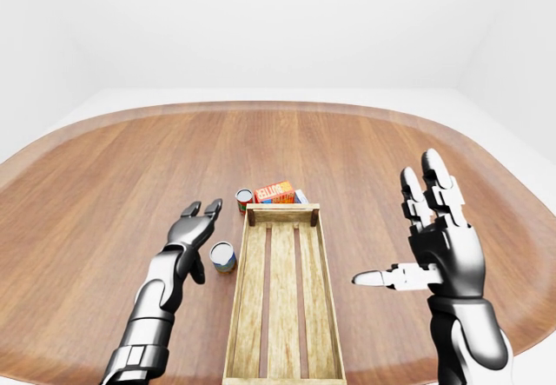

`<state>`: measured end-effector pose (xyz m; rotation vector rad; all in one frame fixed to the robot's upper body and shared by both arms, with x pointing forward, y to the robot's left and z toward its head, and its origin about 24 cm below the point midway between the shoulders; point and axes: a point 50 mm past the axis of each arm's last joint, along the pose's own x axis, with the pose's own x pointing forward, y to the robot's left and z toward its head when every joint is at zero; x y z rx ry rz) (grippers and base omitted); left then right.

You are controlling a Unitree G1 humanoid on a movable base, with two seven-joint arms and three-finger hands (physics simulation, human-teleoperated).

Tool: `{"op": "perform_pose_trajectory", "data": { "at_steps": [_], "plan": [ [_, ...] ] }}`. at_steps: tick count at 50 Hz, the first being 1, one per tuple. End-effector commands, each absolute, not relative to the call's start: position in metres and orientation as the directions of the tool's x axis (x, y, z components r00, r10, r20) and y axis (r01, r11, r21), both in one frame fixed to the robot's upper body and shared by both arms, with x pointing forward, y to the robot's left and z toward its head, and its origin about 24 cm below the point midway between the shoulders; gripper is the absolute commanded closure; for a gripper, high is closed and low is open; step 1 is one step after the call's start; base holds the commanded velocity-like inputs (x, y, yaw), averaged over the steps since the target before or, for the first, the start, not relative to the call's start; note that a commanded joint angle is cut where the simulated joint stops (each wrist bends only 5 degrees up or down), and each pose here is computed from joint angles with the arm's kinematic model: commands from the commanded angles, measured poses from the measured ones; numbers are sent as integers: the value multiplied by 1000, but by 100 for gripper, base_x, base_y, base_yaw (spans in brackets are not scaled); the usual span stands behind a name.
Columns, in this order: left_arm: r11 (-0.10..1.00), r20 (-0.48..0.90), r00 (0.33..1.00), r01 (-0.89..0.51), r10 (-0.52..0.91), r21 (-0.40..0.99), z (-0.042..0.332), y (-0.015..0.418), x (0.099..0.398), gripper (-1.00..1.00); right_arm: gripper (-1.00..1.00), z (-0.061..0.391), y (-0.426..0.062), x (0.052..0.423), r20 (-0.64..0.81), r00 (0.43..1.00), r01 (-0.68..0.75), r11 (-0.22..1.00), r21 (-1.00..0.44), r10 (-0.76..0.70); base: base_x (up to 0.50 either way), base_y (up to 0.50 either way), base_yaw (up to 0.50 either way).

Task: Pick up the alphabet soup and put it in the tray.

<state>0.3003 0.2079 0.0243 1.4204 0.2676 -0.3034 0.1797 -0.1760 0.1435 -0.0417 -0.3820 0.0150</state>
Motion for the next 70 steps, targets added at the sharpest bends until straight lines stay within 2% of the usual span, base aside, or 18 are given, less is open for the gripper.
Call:
{"op": "perform_pose_trajectory", "data": {
  "at_steps": [1, 5, 21, 24, 27, 70],
  "plan": [
    [145, -383, 921, 389, -69, 910, 20, 201, 306, -100, -100, 145, -176, 179, 379, 925, -8, 999, -40, 22, 0, 0, 0],
    [140, -395, 917, 400, -58, 906, 9, 201, 305, -100, -100, 144, -176, 179, 375, 927, -8, 999, -39, 22, 0, 0, 0],
    [180, -444, 893, 451, -81, 874, 5, 198, 304, -100, -100, 146, -176, 178, 383, 924, -8, 999, -38, 22, 0, 0, 0],
    [159, -455, 889, 457, -54, 875, -10, 199, 304, -100, -100, 146, -177, 177, 382, 924, -7, 999, -40, 21, 0, 0, 0],
    [172, -454, 887, 461, -77, 871, 0, 196, 307, -100, -100, 146, -177, 177, 382, 924, -5, 999, -40, 20, 0, 0, 0],
    [189, -591, 806, 584, -24, 789, -43, 189, 312, -100, -100, 149, -179, 175, 395, 918, 0, 999, -36, 14, 0, 0, 0]
  ]
}}
